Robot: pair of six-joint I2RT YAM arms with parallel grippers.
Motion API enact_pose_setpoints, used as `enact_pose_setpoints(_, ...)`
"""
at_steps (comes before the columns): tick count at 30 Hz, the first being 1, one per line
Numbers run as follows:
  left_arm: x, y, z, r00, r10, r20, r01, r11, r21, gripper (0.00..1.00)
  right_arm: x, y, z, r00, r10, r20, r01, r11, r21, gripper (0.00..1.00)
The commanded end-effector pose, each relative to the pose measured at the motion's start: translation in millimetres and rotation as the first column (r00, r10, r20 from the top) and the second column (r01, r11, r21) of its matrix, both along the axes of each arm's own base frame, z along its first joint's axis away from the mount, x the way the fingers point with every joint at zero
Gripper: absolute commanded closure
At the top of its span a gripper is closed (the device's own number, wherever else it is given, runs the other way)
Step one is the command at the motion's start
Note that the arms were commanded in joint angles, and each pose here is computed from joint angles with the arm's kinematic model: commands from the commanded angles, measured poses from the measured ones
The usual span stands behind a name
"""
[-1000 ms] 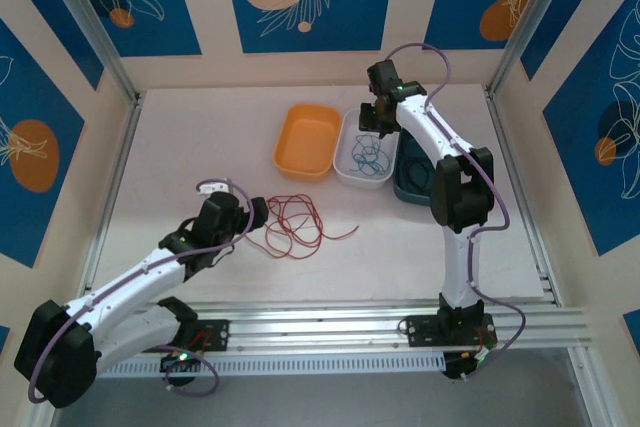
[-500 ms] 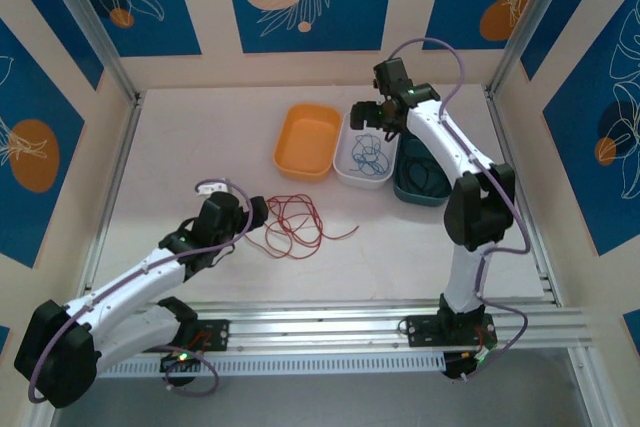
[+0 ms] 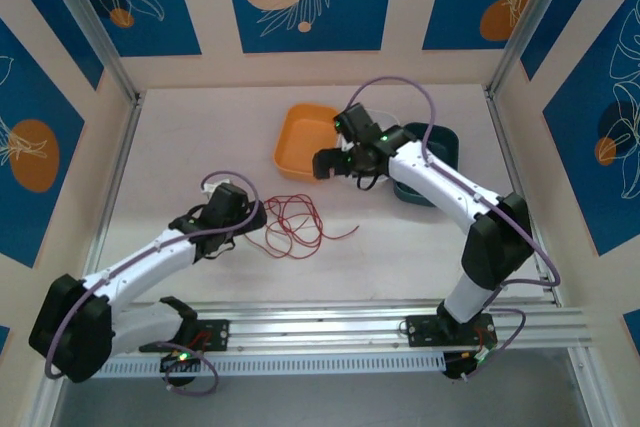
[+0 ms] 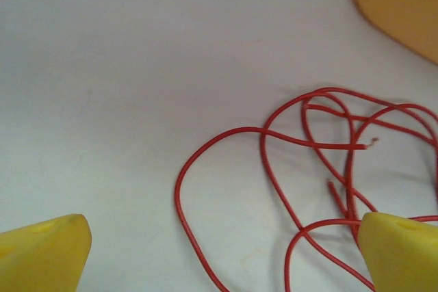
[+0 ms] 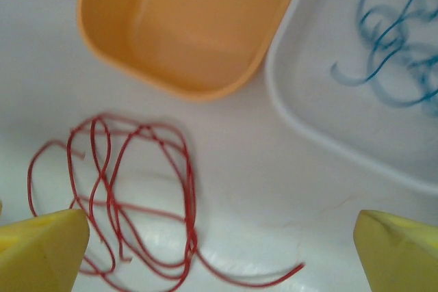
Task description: Untangle the cables
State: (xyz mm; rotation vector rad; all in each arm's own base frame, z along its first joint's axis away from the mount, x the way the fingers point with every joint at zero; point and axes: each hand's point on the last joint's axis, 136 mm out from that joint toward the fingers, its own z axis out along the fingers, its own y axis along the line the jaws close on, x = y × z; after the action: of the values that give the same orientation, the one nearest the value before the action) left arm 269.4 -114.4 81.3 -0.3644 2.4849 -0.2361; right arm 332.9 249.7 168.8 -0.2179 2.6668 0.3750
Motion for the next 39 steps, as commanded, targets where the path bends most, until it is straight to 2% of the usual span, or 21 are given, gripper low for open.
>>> enact_pose_setpoints(1, -8, 2, -13, 0.994, -0.006, -0.108, 0.007, 1.000, 0.006, 0.08, -23, 3, -6, 0.997, -0.048, -0.062, 0.050, 0.998, 0.029, 0.01)
enact_pose_setpoints(4, -9, -2, -28, 0.985, -0.007, -0.173, 0.007, 1.000, -0.003, 0.22, -33, 5, -20, 0.993, -0.065, -0.101, 0.068, 0.997, 0.028, 0.01)
enact_pose_setpoints(9, -9, -9, -43, 0.975, -0.015, -0.220, 0.011, 1.000, -0.020, 0.38, -43, 8, -40, 0.984, -0.090, -0.153, 0.093, 0.996, 0.009, 0.01)
enact_pose_setpoints(14, -9, -9, -55, 0.969, 0.010, -0.246, -0.015, 1.000, -0.020, 0.43, -49, 20, -53, 0.978, -0.076, -0.193, 0.080, 0.997, 0.015, 0.01)
enact_pose_setpoints(23, -17, -8, -74, 0.949, 0.035, -0.313, -0.041, 0.999, -0.011, 0.61, -56, 39, -67, 0.974, -0.042, -0.224, 0.047, 0.999, 0.017, 0.01)
enact_pose_setpoints(30, -17, -8, -74, 0.954, 0.051, -0.297, -0.062, 0.998, -0.030, 0.71, -69, 53, -82, 0.967, -0.014, -0.256, 0.010, 1.000, -0.018, 0.01)
enact_pose_setpoints(39, -11, -8, -73, 0.961, 0.070, -0.269, -0.085, 0.995, -0.043, 0.91, -76, 61, -85, 0.977, 0.011, -0.212, -0.025, 0.998, -0.062, 0.01)
